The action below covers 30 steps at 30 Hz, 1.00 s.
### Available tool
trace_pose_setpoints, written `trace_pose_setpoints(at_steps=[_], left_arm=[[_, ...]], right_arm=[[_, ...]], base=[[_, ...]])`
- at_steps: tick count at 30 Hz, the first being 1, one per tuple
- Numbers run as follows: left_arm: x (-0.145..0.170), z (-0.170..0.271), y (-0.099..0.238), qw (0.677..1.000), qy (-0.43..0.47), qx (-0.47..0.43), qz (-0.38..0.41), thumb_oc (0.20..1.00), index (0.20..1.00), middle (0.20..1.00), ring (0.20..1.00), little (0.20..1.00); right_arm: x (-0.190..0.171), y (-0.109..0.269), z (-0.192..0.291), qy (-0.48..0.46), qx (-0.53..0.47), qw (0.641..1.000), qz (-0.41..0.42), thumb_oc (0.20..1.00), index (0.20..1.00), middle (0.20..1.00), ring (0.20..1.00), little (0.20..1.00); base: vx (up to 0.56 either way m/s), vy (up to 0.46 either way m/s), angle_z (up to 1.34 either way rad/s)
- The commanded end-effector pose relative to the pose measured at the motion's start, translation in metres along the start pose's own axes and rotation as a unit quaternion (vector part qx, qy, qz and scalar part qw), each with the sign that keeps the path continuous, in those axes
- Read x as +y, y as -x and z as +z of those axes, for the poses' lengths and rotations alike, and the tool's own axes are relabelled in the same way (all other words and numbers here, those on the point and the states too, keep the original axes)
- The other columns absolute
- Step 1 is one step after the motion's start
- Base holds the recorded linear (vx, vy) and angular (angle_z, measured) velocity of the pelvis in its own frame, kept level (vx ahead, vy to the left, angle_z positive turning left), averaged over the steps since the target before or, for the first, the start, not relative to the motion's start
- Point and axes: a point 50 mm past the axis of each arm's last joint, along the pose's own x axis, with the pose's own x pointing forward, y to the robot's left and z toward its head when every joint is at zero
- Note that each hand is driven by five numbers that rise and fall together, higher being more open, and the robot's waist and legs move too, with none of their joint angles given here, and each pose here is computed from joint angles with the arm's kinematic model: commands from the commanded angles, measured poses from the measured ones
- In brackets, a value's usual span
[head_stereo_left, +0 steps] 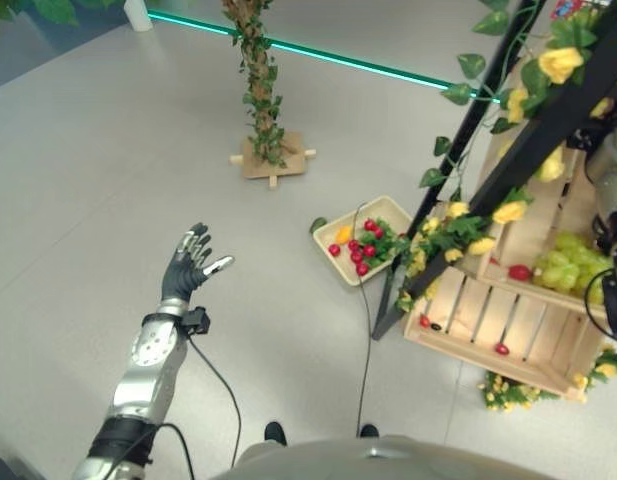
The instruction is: Pick up the fruits from the basket on one side to the basket on the other side
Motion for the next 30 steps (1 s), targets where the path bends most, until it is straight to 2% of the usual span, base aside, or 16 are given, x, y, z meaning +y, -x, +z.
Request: trace_pose_setpoints(at_steps=[1, 9, 14, 18, 25, 28, 29, 30], left_arm=[[0.009, 0.026, -0.009, 0.998, -0.039, -0.049, -0.006, 1.0, 1.0, 1.0, 1.0, 1.0], [0.013, 0.021, -0.007, 0.999, -0.039, -0.035, 0.003, 1.0, 1.0, 1.0, 1.0, 1.0], [0.019, 0.016, -0.003, 0.999, -0.035, -0.026, 0.018, 1.0, 1.0, 1.0, 1.0, 1.0], [0.021, 0.012, -0.001, 0.999, -0.034, -0.02, 0.024, 1.0, 1.0, 1.0, 1.0, 1.0], [0.021, 0.011, 0.0, 0.999, -0.032, -0.019, 0.028, 1.0, 1.0, 1.0, 1.0, 1.0], [0.02, 0.011, -0.001, 0.999, -0.034, -0.02, 0.026, 1.0, 1.0, 1.0, 1.0, 1.0], [0.021, 0.011, 0.0, 0.999, -0.035, -0.019, 0.024, 1.0, 1.0, 1.0, 1.0, 1.0], [0.02, 0.011, 0.0, 0.999, -0.035, -0.019, 0.023, 1.0, 1.0, 1.0, 1.0, 1.0]], right_arm=[[0.01, -0.006, 0.016, 0.029, -0.009, 0.999, 0.018, 1.0, 1.0, 1.0, 1.0, 1.0], [0.016, 0.001, -0.024, 0.081, 0.066, 0.993, 0.048, 1.0, 1.0, 1.0, 1.0, 1.0], [0.031, 0.023, -0.062, 0.127, 0.083, 0.982, 0.116, 1.0, 1.0, 1.0, 1.0, 1.0], [0.031, 0.041, -0.086, 0.141, 0.091, 0.975, 0.143, 1.0, 1.0, 1.0, 1.0, 1.0], [0.018, 0.063, -0.1, 0.13, 0.083, 0.977, 0.15, 1.0, 1.0, 1.0, 1.0, 1.0], [0.008, 0.069, -0.103, 0.149, 0.082, 0.974, 0.152, 1.0, 1.0, 1.0, 1.0, 1.0], [0.0, 0.067, -0.095, 0.196, 0.068, 0.966, 0.157, 1.0, 1.0, 1.0, 1.0, 1.0], [0.0, 0.068, -0.095, 0.198, 0.068, 0.965, 0.156, 1.0, 1.0, 1.0, 1.0, 1.0]], base=[[0.0, 0.0, 0.0], [0.0, -0.001, -0.01], [0.0, 0.0, 0.0], [0.0, 0.001, -0.03], [0.0, 0.0, 0.0], [0.0, 0.0, 0.0], [0.0, 0.0, 0.0], [0.0, 0.0, 0.0]])
